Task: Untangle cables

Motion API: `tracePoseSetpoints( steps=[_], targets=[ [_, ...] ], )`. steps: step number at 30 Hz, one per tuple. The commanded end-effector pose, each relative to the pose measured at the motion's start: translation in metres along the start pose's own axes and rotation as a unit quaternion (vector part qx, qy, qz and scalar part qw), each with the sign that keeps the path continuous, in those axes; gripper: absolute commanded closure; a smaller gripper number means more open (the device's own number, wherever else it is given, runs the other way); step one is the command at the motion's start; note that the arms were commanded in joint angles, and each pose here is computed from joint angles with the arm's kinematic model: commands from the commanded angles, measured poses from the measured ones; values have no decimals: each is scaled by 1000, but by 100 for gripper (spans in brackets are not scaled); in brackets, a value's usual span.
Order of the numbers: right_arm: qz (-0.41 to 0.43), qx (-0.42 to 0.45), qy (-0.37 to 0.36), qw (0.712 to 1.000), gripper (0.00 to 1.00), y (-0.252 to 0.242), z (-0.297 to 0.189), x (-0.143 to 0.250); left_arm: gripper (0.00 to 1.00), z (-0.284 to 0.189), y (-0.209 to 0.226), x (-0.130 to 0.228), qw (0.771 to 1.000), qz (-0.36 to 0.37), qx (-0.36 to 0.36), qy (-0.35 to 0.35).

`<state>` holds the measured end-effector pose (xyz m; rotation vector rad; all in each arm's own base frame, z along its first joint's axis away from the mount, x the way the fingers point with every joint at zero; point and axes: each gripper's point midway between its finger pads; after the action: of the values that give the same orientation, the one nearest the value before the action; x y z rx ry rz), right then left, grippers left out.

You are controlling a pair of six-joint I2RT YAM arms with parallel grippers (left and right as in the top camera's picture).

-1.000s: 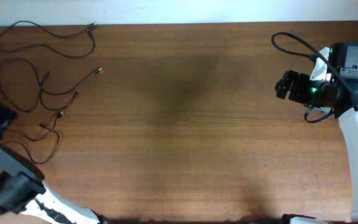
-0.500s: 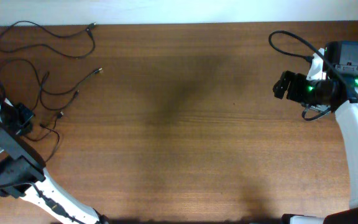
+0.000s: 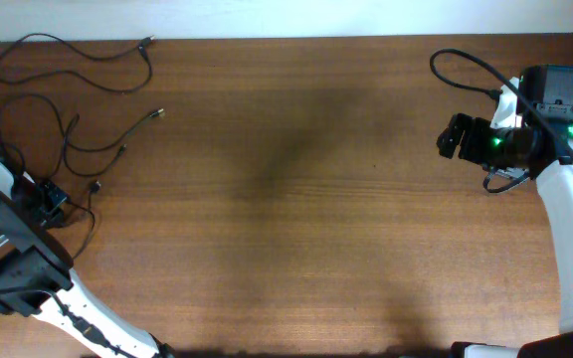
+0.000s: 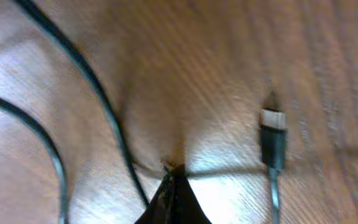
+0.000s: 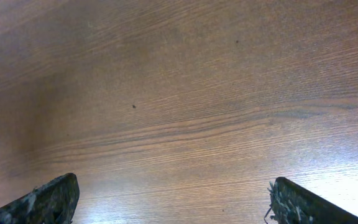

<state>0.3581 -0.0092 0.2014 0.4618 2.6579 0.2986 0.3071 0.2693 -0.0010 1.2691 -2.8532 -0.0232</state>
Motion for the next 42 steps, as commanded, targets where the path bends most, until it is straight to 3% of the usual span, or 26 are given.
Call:
tracePoseSetpoints(
  steps=[1,35,42],
  targets=[
    [6,-2,1,1000,1,0,1,-1,100,2,-22,6,996,64,60,10],
    [5,-1,1,1000,1,0,1,-1,100,19,-39,70,986,96,70,113],
    [4,-3,-6,1000,1,1,1,-5,100,14,-63,85,976,136,108,135]
  ],
)
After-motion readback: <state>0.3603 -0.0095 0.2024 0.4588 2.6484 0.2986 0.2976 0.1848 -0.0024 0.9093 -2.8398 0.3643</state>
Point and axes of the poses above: each gripper's point midway between its finger pads, its own z axis out along the fingers, its own y axis along the line the jaws close on, x = y × z, and after that the axes turned 2 degrees about z, right-handed
